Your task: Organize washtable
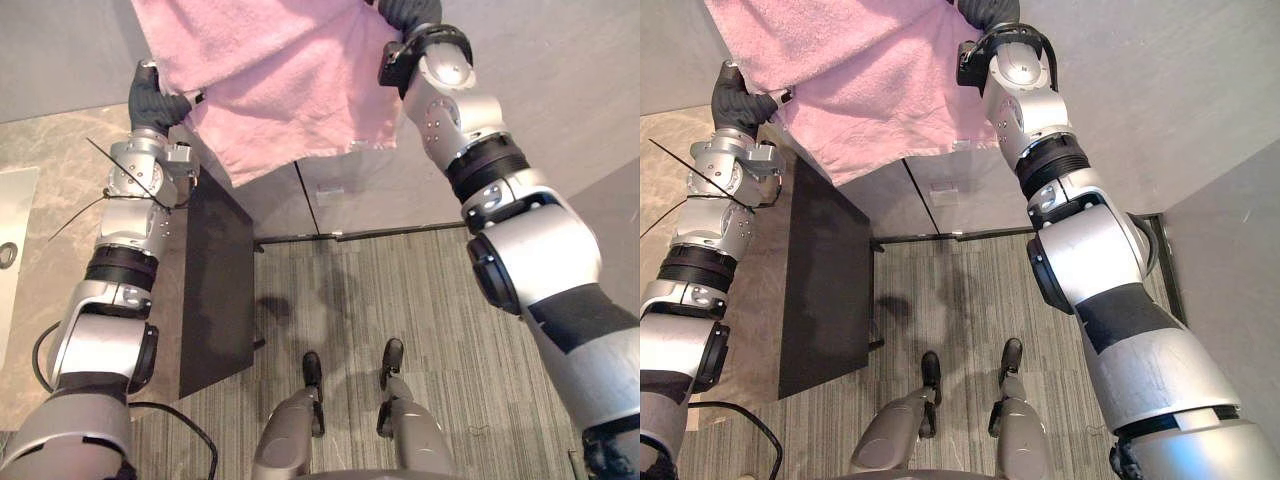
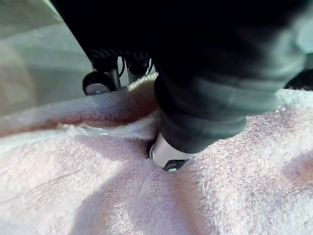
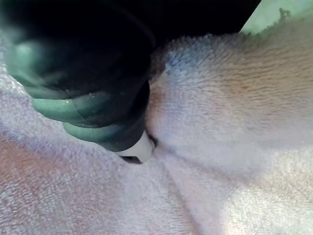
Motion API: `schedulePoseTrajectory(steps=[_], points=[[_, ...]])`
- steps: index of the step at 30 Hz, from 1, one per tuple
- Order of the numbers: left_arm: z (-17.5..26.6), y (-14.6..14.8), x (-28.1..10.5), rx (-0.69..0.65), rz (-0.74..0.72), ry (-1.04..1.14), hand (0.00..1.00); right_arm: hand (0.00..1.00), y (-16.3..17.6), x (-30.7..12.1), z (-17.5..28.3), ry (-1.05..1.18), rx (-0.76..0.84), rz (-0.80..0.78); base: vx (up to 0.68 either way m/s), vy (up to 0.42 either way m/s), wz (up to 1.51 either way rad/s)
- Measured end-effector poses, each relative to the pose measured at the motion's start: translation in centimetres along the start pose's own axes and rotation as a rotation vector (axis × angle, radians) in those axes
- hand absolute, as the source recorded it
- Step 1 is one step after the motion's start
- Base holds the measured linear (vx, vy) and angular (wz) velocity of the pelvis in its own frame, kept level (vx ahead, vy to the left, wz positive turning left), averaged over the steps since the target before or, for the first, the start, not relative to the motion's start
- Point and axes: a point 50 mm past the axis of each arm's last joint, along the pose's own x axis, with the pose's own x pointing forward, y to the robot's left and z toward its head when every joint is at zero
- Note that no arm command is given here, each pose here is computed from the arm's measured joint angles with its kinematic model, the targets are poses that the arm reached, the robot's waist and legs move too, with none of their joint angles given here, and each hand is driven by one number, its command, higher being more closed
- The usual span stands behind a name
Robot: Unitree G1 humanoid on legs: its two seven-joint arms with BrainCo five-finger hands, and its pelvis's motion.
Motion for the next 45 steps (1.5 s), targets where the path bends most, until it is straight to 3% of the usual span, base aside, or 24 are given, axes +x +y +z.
schedulePoseTrajectory(steps=[12, 26, 41, 42, 44, 45], points=[[-0.1, 0.1, 0.2, -0.009, 0.014, 0.01, 1.0, 1.0, -0.3, 0.0, -0.6, 0.028, -0.006, 0.025, 0.04, 0.012, 0.0], [-0.5, 1.1, 0.2, -0.011, 0.06, 0.036, 1.0, 1.0, 0.3, -0.3, -1.4, 0.007, -0.231, 0.088, 0.01, 0.006, 0.0], [-1.1, 1.7, 0.1, 0.016, 0.079, 0.062, 1.0, 1.0, 0.3, -0.9, -3.3, 0.014, -0.249, 0.112, 0.04, 0.003, 0.03], [-1.1, 1.7, 0.1, 0.017, 0.08, 0.062, 0.0, 1.0, 0.2, -1.0, -3.4, 0.015, -0.248, 0.112, 0.04, -0.003, 0.02], [-1.2, 1.7, 0.1, 0.017, 0.082, 0.067, 0.0, 1.0, 0.1, -1.0, -3.5, 0.018, -0.246, 0.108, 0.02, 0.002, 0.01], [-1.5, 1.9, 0.0, 0.02, 0.089, 0.083, 0.0, 0.0, 0.0, -1.0, -3.5, 0.02, -0.245, 0.103, 0.0, 0.0, 0.0]])
